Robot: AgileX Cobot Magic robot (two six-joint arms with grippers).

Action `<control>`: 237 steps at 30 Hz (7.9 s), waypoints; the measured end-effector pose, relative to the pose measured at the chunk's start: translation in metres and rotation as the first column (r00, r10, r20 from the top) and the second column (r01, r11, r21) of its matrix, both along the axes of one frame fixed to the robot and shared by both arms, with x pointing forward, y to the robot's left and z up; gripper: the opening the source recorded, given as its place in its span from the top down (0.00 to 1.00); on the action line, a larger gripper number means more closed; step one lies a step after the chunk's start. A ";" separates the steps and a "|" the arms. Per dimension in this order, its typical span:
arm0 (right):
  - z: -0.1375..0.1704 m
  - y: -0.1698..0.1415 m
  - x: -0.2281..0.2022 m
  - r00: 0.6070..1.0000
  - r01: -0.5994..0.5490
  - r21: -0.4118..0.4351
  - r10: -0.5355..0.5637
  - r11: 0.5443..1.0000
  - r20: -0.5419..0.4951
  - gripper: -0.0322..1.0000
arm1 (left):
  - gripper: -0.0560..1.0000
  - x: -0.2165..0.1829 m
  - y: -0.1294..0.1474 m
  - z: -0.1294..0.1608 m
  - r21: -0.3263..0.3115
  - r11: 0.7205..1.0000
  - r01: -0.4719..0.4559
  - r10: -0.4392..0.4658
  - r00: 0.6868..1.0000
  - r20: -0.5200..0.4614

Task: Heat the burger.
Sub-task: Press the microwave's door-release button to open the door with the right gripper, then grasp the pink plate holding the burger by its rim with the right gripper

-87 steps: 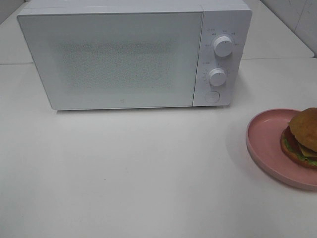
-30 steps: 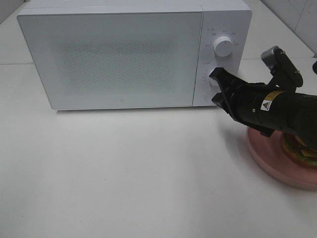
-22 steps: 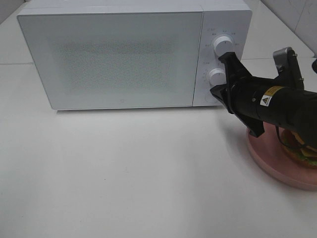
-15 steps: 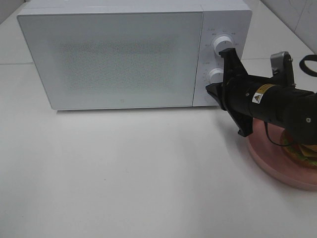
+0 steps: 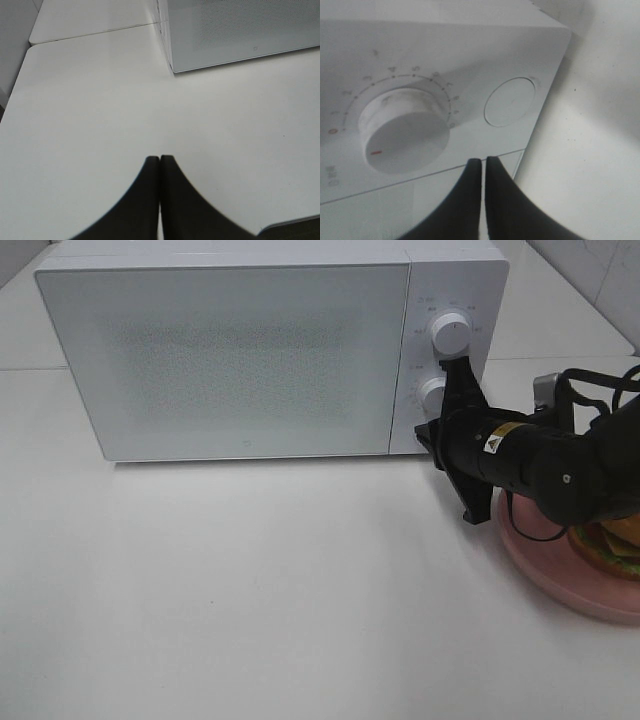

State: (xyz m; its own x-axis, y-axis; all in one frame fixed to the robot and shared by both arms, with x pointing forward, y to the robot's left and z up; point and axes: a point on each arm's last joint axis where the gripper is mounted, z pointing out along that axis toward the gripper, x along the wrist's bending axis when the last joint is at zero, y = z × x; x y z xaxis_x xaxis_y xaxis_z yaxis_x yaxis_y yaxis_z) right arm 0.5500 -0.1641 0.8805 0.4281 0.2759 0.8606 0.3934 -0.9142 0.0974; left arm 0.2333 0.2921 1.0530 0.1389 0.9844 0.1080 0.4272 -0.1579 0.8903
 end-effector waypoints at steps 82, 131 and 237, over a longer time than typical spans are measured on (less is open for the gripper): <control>-0.025 0.008 0.039 0.991 0.128 -0.022 -0.129 0.992 -0.045 0.96 | 0.95 0.000 0.000 0.000 0.000 1.000 0.000 0.000 1.000 0.000; 0.063 0.003 -0.055 0.407 -0.401 -0.916 0.896 0.002 -0.176 0.89 | 0.95 0.000 0.000 0.000 0.000 1.000 0.000 0.000 1.000 0.000; 0.002 -0.032 -0.001 0.235 -0.940 -0.319 0.456 -0.117 -0.859 0.89 | 0.95 0.000 0.000 0.000 0.000 1.000 0.000 0.000 1.000 0.000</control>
State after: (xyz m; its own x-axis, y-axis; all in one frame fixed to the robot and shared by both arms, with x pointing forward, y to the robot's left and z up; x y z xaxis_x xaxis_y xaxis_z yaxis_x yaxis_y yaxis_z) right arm 0.5495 -0.1958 0.8824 -0.3701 0.9224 -0.1105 0.9283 0.3717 -0.0067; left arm 0.2333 0.2921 1.0530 0.1389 0.9844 0.1080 0.4272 -0.1579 0.8903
